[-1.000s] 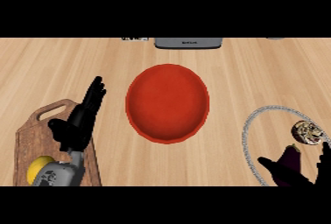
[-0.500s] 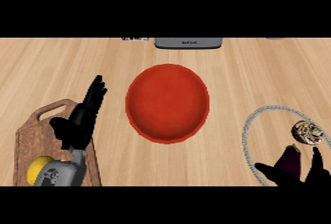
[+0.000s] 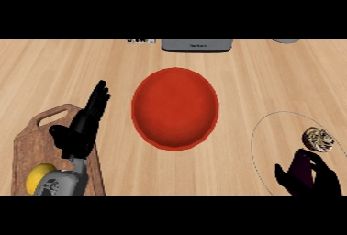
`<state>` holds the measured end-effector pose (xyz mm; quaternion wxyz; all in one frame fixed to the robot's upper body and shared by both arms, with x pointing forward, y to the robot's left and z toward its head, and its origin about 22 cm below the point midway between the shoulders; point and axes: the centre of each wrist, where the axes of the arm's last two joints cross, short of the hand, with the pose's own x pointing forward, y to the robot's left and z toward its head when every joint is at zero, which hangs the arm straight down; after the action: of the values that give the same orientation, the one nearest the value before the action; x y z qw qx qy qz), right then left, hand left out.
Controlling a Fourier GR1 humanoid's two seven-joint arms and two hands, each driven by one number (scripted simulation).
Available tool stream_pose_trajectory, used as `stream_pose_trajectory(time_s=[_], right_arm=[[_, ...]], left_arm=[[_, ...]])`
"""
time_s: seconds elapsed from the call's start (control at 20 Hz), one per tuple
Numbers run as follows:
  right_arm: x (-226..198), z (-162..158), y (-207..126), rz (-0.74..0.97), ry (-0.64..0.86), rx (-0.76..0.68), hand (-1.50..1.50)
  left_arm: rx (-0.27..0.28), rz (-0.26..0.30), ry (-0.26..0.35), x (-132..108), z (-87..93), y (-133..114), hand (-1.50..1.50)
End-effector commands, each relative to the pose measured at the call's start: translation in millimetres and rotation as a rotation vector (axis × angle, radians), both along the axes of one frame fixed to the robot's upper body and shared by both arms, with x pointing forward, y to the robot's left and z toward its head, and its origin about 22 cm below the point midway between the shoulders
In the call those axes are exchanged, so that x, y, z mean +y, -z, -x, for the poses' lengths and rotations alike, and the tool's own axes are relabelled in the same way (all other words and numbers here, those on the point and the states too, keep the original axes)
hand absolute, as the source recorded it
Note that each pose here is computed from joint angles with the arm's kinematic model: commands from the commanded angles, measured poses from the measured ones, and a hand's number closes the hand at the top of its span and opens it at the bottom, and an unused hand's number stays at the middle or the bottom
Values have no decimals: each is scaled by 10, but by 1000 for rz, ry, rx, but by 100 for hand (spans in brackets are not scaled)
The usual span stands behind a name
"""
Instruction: Pick the eggplant from the placemat and place it in the bowl
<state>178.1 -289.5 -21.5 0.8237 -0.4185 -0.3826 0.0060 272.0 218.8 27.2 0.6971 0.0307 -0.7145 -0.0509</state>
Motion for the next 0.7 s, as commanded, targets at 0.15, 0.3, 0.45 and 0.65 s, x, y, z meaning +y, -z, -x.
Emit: stream_pose_trajectory(time_s=[0.15,0.3,0.45,0.65], right_arm=[[215,-28,56,-73,-59,-36,150],[902,-212,-161,-140,-759,-101,150],[1458,-144,-327,-203,-1241,-170,150],[1928,140,-532,-412,-1749,-305,150]], left_arm=[[-2,-2,9,-72,-45,95,0],[-3,5,75,-175,-73,-23,0],[-12,14,138,-303,-89,-48,0],[-4,15,144,-342,-119,-55,0]])
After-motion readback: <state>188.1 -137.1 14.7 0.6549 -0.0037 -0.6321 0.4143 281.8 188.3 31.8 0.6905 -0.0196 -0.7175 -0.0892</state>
